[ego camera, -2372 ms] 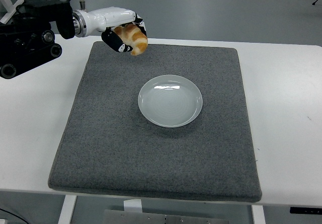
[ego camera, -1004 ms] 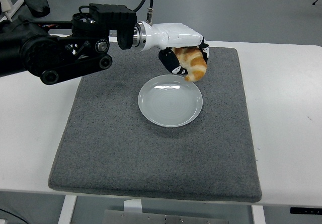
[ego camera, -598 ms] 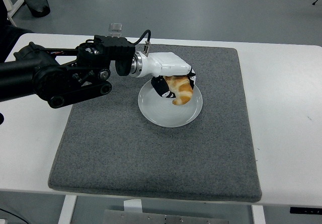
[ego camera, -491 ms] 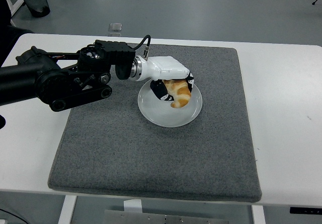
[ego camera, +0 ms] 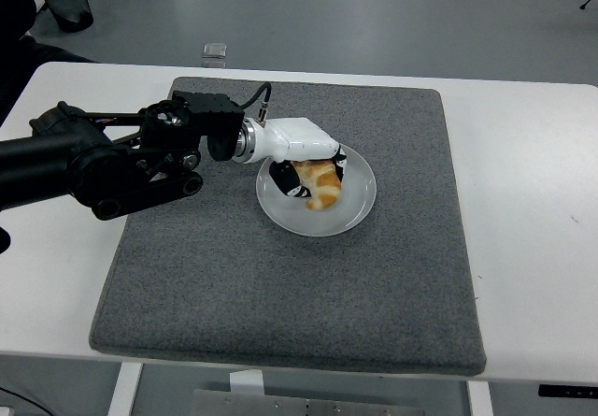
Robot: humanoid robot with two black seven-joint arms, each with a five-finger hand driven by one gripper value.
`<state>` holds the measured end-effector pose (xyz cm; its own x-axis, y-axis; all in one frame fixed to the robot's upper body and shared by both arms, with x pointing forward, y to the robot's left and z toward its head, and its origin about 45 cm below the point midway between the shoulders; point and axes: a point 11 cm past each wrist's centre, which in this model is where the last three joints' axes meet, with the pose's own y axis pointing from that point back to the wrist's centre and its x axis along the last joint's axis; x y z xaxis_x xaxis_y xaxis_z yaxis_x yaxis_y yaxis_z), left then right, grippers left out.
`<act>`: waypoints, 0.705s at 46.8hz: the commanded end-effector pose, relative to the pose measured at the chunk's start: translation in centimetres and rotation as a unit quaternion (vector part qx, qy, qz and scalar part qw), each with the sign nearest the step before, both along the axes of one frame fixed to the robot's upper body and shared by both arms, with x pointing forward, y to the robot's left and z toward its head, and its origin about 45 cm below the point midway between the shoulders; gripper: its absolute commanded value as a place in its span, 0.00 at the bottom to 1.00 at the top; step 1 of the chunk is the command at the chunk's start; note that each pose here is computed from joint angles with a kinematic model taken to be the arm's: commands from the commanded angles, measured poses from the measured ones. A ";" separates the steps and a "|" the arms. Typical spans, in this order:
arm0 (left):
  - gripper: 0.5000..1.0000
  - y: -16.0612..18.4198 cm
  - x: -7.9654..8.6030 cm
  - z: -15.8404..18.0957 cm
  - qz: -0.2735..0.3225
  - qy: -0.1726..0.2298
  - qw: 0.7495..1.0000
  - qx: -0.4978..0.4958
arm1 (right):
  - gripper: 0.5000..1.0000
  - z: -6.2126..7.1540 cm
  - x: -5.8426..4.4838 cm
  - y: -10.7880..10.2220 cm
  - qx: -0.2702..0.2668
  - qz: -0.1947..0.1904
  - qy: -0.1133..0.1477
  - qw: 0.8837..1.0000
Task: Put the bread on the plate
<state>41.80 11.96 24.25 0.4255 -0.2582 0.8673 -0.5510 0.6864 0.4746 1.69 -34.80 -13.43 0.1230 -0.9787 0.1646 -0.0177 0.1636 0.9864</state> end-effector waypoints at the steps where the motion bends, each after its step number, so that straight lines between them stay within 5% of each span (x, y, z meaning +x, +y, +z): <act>1: 0.00 0.3 0.0 -0.4 0.003 0.002 1.000 0.003 | 0.86 0.0 0.0 0.0 0.000 0.000 0.000 1.000; 31: 0.00 0.3 -0.1 -1.1 0.005 0.003 1.000 0.003 | 0.86 0.0 0.0 0.0 0.000 0.000 0.000 1.000; 33: 0.10 0.3 -0.1 -1.1 0.006 0.003 1.000 0.003 | 0.86 0.0 0.0 0.0 0.000 0.000 0.000 1.000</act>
